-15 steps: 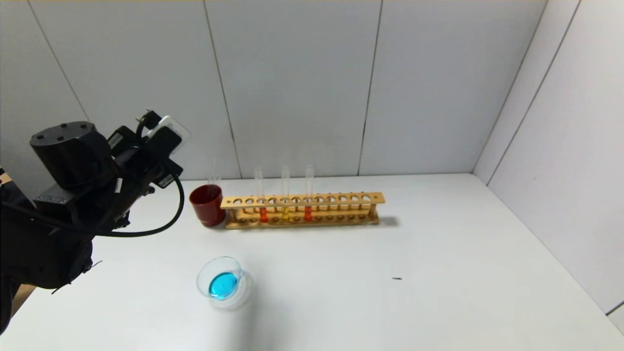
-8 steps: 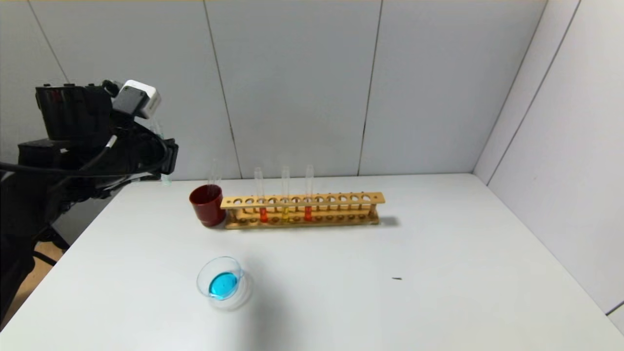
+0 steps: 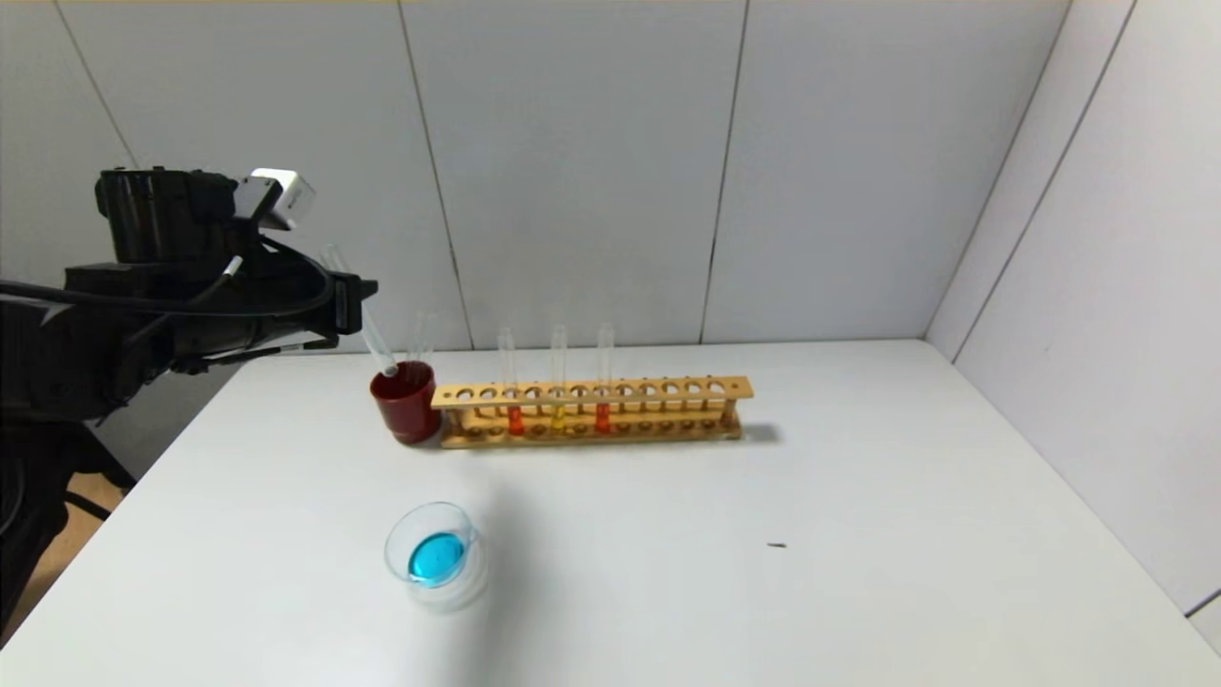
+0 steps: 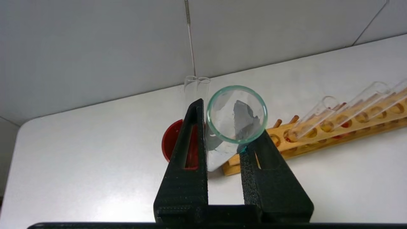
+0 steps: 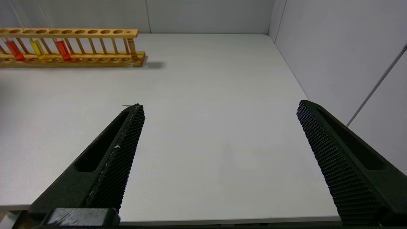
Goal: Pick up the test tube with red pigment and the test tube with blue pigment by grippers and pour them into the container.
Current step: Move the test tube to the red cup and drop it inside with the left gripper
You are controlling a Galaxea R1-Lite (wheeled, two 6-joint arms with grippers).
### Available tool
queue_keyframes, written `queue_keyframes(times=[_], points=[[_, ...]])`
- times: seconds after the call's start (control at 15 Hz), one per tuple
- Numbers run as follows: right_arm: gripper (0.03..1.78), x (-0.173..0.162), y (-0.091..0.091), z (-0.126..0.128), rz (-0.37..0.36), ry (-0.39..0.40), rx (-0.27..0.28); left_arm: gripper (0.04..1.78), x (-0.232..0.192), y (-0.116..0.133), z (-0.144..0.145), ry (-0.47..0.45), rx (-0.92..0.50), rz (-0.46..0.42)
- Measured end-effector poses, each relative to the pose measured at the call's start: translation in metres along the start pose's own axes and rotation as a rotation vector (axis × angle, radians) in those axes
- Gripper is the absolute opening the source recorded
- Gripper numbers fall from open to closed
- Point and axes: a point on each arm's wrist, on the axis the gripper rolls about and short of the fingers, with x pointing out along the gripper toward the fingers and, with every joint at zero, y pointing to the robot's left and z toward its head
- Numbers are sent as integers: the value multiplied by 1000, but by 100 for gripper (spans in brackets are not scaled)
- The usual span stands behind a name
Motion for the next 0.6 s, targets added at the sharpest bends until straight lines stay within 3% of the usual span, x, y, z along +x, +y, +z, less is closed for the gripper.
queue_keyframes(times=[0.6], points=[[175, 0, 0, 0, 0, 0, 0, 33, 53, 27, -24, 35, -28, 46]])
